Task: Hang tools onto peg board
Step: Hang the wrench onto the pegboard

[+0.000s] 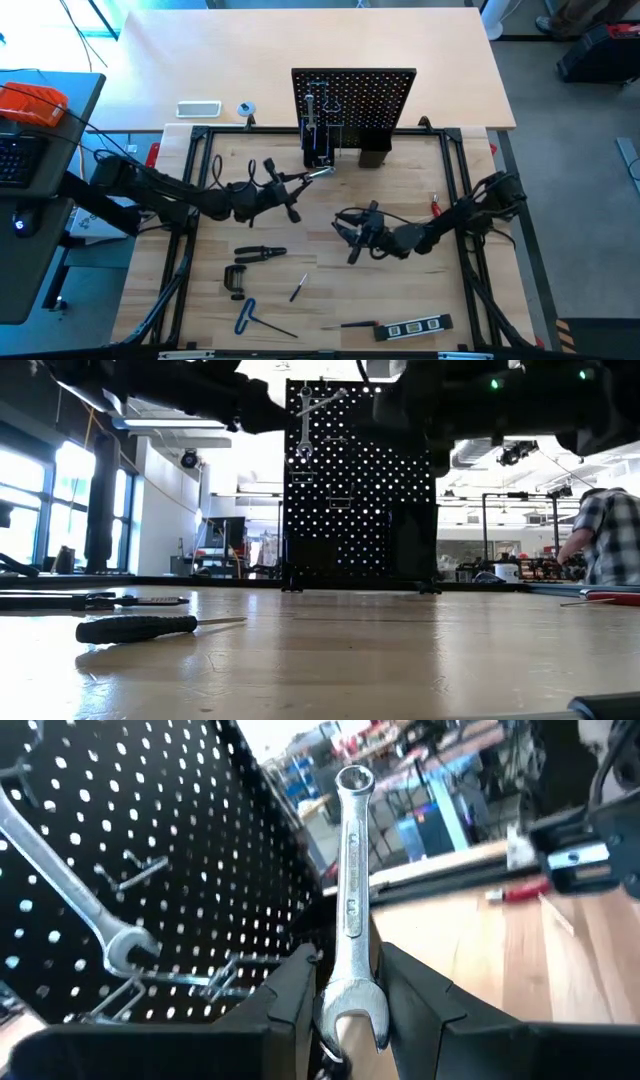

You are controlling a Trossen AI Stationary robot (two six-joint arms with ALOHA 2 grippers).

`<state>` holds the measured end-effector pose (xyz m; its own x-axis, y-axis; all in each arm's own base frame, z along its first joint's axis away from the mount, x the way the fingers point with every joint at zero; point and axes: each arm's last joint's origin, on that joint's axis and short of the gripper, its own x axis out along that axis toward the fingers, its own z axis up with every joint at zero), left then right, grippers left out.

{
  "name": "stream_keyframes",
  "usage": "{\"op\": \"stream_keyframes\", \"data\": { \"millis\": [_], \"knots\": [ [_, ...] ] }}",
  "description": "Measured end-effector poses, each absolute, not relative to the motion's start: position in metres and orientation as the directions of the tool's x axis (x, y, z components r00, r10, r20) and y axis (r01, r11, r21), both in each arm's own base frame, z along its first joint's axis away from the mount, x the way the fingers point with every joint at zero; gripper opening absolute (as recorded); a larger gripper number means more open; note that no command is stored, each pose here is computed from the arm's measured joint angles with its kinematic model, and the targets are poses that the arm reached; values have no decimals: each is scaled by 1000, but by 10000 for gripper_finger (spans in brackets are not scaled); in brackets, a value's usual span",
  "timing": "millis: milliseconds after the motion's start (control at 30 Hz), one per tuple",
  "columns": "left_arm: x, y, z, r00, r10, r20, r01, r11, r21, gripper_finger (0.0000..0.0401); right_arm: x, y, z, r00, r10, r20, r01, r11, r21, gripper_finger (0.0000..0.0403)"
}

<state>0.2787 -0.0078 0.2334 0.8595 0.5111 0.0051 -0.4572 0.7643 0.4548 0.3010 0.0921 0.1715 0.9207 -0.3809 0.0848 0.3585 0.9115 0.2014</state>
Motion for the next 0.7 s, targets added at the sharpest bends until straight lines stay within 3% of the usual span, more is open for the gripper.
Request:
{"op": "stream_keyframes", "data": {
  "millis": [700],
  "knots": [
    [295,-23,223,846,501,180,-528,747,404,79,309,54,197,879,-364,307,302,925,231,124]
  ]
}}
